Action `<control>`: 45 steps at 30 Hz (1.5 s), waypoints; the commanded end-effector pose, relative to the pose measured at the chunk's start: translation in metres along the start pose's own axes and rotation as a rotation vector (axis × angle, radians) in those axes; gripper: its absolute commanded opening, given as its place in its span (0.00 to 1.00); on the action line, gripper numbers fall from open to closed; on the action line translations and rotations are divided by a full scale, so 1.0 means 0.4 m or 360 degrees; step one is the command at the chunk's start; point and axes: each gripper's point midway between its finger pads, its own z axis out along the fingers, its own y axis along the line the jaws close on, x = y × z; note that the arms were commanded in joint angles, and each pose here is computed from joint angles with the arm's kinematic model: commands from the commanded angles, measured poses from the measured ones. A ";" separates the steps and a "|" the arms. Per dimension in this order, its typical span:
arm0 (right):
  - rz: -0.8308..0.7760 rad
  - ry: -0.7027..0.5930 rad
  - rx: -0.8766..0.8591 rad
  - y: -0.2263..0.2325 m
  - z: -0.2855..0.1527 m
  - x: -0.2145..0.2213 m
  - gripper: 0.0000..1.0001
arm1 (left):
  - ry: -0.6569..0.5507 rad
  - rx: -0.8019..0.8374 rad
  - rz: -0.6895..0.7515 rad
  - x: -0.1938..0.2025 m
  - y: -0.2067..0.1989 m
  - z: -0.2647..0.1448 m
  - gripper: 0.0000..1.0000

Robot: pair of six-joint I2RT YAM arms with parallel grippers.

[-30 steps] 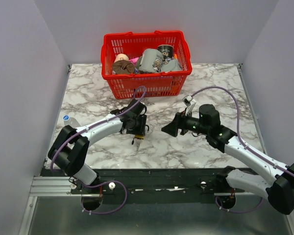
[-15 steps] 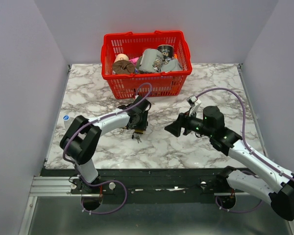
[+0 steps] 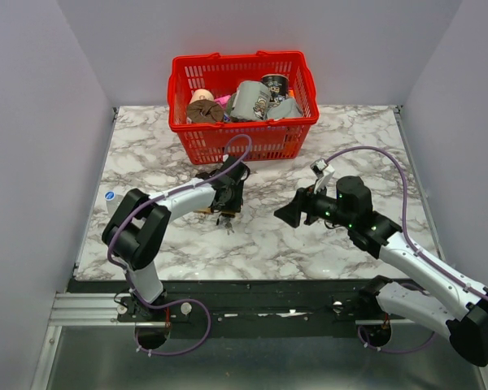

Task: Unlock with the key

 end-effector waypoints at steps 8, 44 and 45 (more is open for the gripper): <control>-0.0018 -0.0004 0.0052 -0.016 -0.005 0.003 0.79 | 0.0098 -0.0123 0.0045 0.034 0.048 0.064 0.13; 0.0006 -0.0041 0.0105 -0.048 -0.001 0.001 0.94 | -0.0476 0.0265 0.0040 -0.176 -0.068 -0.195 0.99; 0.0012 -0.0057 0.0108 -0.052 0.001 -0.003 0.94 | -0.0534 0.0289 0.0039 -0.188 -0.072 -0.204 0.99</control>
